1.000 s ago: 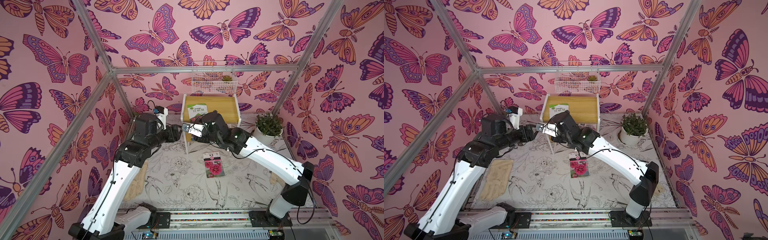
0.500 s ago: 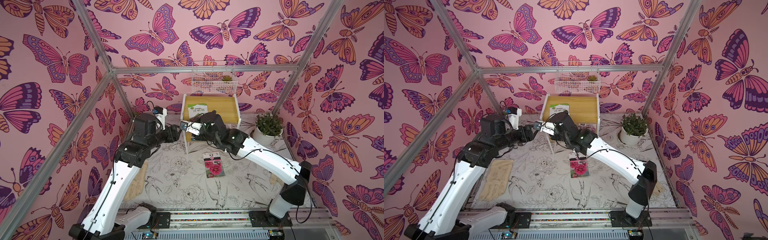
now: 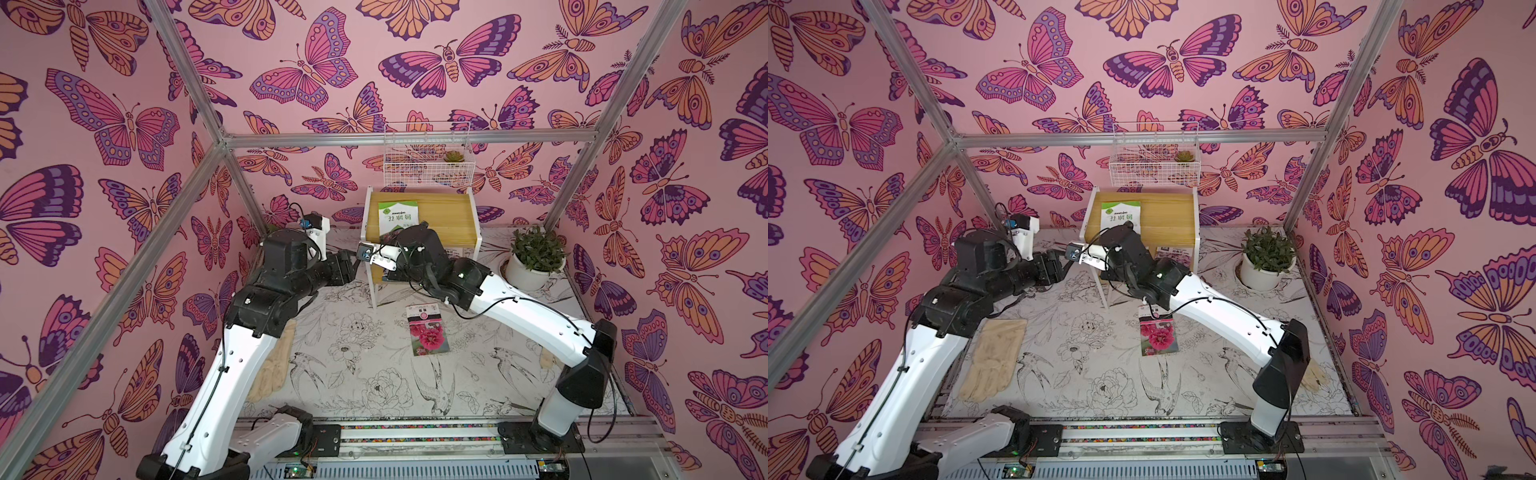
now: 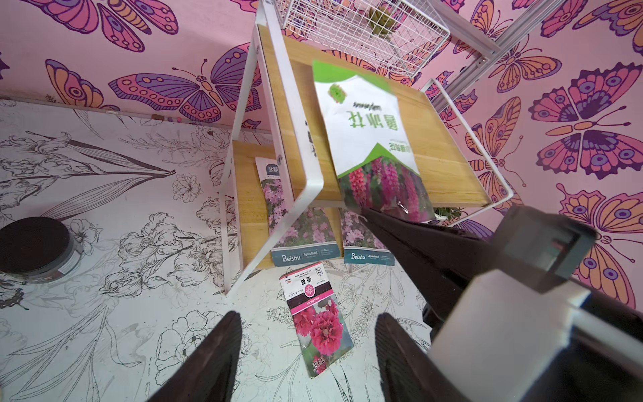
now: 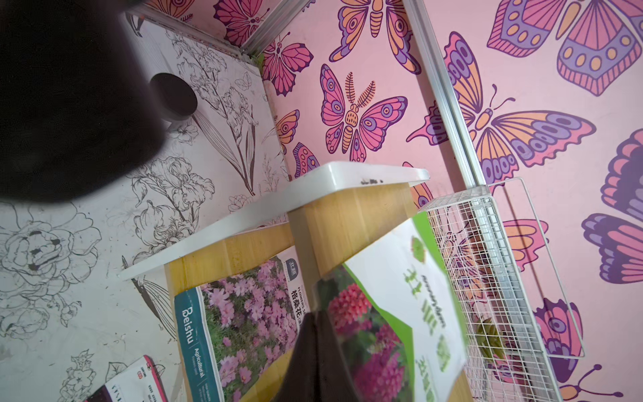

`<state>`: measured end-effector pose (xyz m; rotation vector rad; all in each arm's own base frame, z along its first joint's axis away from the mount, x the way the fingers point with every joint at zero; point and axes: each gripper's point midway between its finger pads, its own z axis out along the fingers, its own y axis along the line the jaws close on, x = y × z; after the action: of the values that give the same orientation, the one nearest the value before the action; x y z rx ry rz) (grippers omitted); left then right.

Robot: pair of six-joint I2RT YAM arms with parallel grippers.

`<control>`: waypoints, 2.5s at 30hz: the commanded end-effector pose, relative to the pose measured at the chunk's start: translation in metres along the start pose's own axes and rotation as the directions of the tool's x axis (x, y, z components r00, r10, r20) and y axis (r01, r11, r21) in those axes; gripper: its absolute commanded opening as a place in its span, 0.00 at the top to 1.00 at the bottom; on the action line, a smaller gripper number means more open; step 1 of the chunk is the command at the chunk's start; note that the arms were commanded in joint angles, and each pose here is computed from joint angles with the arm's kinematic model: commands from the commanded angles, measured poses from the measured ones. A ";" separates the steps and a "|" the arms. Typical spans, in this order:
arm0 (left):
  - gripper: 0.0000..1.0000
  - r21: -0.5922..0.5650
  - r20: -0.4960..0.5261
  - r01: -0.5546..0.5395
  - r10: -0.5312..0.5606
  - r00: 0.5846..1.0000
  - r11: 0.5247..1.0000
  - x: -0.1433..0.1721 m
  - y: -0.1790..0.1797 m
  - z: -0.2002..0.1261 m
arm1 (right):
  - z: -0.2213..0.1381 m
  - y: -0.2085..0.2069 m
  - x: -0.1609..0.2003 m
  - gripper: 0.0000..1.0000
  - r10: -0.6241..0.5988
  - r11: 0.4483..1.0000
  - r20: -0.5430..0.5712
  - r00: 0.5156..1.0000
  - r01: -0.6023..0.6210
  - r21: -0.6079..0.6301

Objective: Take the seed bag off the shelf
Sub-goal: Pick up the seed packet from the shelf, then place the seed packet at the center of the board.

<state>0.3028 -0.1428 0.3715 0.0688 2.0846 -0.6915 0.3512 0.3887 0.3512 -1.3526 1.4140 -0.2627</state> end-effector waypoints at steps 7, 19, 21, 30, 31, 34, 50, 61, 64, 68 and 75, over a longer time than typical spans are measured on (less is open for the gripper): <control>0.36 -0.013 0.022 0.001 0.000 1.000 1.000 -0.003 0.009 -0.003 | -0.039 -0.011 -0.007 1.00 -0.006 0.998 0.000 1.000 0.006 0.069; 0.36 -0.039 0.059 0.093 -0.090 0.994 0.995 -0.016 0.045 -0.005 | -0.182 0.013 -0.016 1.00 0.099 0.989 0.157 0.983 -0.114 0.090; 0.37 -0.035 0.060 0.096 -0.094 0.994 0.995 -0.016 0.045 -0.005 | -0.189 0.032 -0.018 1.00 0.106 0.991 0.170 0.980 -0.118 0.061; 0.36 -0.025 0.053 0.110 -0.108 0.993 0.994 -0.011 0.047 -0.004 | -0.146 0.139 0.001 1.00 0.161 0.985 0.115 0.980 -0.152 -0.081; 0.37 -0.022 0.050 0.111 -0.110 0.993 0.994 -0.010 0.047 -0.003 | -0.137 0.149 0.004 1.00 0.163 0.984 0.108 0.981 -0.153 -0.093; 0.37 -0.011 0.042 0.118 -0.118 0.992 0.993 -0.007 0.047 0.000 | -0.110 0.174 0.013 1.00 0.172 0.978 0.056 0.983 -0.163 -0.132; 0.37 -0.001 0.035 0.130 -0.130 0.991 0.991 0.005 0.049 -0.001 | -0.004 0.293 0.059 1.00 0.099 0.952 -0.117 0.988 -0.129 -0.276; 0.37 -0.003 0.028 0.132 -0.132 0.991 0.991 0.007 0.050 0.002 | 0.004 0.325 0.073 1.00 0.073 0.926 -0.166 0.983 -0.129 -0.355; 0.37 -0.002 0.030 0.130 -0.129 0.991 0.992 0.007 0.050 0.002 | 0.005 0.329 0.080 0.95 0.062 0.923 -0.202 0.977 -0.133 -0.362; 0.37 -0.001 0.032 0.127 -0.127 0.991 0.992 0.007 0.050 0.001 | 0.003 0.332 0.084 0.79 0.063 0.917 -0.224 0.973 -0.145 -0.371; 0.36 0.002 0.030 0.125 -0.125 0.992 0.992 0.007 0.050 0.002 | -0.006 0.323 0.087 0.45 0.083 0.917 -0.248 0.965 -0.171 -0.360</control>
<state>0.3159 -0.1024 0.3427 -0.0847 2.0846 -0.7490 0.1866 0.4245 0.0521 -1.6004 1.7687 -0.0657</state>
